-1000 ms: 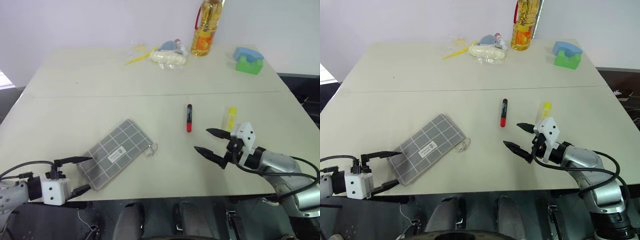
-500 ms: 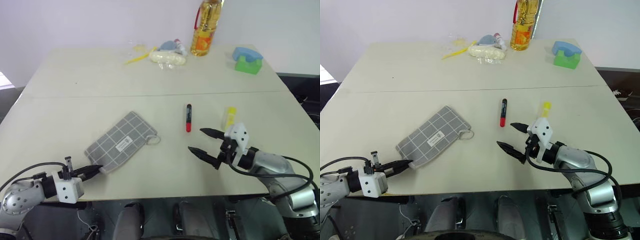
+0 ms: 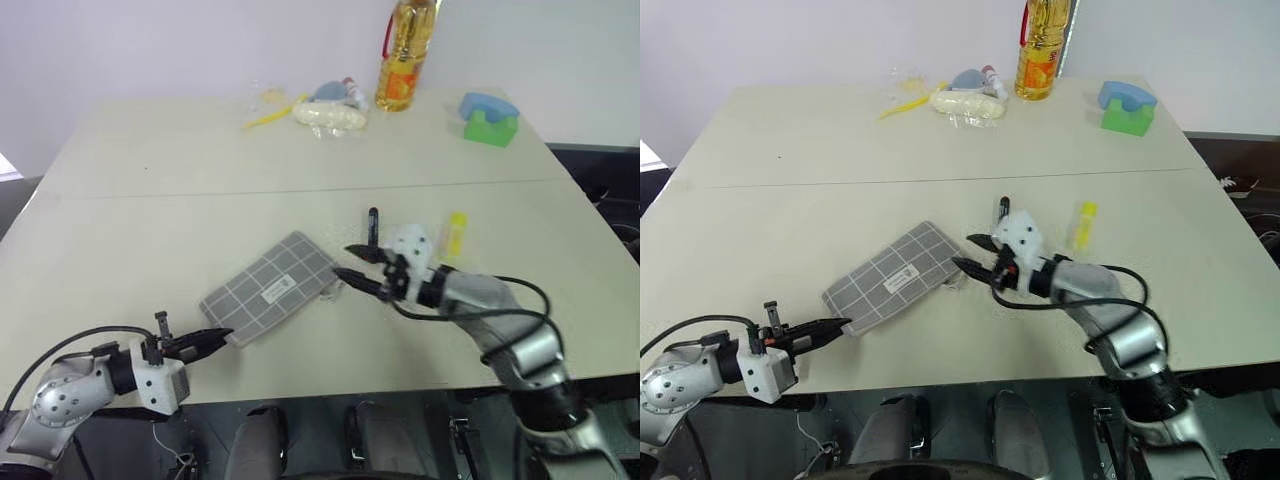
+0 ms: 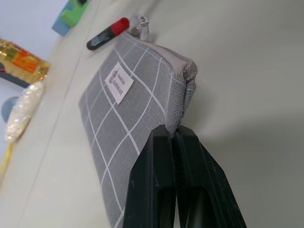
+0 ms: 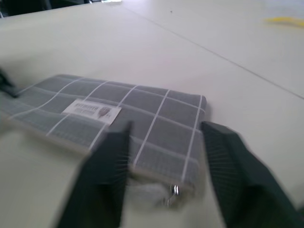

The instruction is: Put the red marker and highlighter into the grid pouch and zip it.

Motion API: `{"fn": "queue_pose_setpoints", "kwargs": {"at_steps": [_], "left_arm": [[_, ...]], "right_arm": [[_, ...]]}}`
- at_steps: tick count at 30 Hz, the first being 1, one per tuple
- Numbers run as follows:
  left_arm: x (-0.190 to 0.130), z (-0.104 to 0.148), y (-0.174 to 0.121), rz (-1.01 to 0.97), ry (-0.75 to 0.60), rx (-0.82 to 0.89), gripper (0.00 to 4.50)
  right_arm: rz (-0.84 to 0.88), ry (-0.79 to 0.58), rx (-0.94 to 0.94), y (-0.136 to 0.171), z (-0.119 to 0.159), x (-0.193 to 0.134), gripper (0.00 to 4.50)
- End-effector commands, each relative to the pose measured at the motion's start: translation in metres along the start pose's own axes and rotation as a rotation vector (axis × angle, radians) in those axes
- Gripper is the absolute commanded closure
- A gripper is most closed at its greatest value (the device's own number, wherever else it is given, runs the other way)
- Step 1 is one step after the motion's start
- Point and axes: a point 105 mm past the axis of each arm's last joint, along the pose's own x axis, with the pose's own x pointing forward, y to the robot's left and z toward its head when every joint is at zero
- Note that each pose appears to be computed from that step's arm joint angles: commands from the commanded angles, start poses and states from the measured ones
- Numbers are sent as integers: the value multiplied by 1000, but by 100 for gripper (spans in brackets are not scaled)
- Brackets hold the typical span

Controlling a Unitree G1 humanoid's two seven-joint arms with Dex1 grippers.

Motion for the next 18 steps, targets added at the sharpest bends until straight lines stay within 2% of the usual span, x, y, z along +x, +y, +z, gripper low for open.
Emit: {"fn": "queue_pose_setpoints", "kwargs": {"at_steps": [1,7,11,14,18], "left_arm": [[2,7,5,15,-27,19,450],[5,8,5,16,-24,23,450],[9,2,9,21,0,16,450],[14,0,13,29,7,22,356],[23,0,6,-33,2,64,154]], "right_arm": [[-58,53,-3,-4,-8,13,447],[-142,267,42,-8,-56,22,447],[-147,314,71,-5,-65,24,447],[-151,299,102,-2,-64,26,450],[-156,299,113,0,-64,28,450]]}}
